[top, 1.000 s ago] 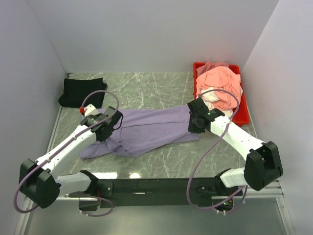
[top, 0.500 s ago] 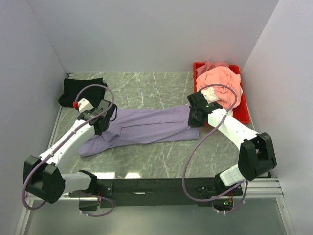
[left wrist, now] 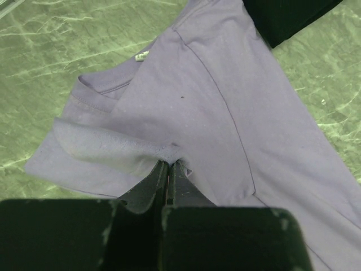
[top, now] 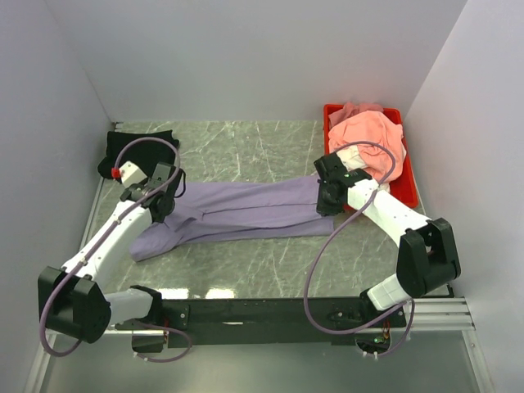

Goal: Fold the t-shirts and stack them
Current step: Fold the tshirt

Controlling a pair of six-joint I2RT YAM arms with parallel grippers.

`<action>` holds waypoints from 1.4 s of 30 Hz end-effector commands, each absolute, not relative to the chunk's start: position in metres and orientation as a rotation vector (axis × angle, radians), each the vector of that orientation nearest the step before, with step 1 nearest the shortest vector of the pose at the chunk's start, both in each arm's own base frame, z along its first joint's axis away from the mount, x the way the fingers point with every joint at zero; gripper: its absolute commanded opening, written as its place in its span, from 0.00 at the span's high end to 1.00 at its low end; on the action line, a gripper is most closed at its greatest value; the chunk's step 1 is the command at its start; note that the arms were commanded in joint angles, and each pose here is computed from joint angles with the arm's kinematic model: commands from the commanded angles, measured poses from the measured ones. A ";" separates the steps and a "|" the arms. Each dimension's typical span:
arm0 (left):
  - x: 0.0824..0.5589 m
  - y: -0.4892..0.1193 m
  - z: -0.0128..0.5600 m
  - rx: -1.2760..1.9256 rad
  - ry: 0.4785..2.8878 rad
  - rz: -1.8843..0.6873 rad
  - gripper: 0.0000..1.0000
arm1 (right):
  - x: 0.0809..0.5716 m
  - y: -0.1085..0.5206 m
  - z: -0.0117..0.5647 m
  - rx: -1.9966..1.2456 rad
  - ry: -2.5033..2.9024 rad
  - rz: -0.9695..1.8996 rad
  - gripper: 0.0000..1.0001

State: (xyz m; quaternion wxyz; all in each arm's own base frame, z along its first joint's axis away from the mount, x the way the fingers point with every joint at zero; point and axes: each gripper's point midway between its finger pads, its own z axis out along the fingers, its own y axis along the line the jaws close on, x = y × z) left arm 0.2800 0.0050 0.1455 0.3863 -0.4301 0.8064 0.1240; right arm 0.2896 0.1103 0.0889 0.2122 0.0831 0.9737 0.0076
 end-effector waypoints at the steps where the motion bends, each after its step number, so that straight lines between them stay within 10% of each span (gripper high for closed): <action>1: 0.282 0.012 0.165 -1.100 1.988 0.300 1.00 | 0.285 0.099 0.098 0.211 2.707 -0.034 0.97; 16: 0.239 0.022 0.178 -1.163 1.984 0.296 1.00 | 0.218 0.109 0.093 0.097 2.882 0.157 0.96; 42: 0.356 0.020 0.147 -1.024 1.997 0.427 0.99 | 0.333 0.112 0.101 0.187 2.759 0.013 0.95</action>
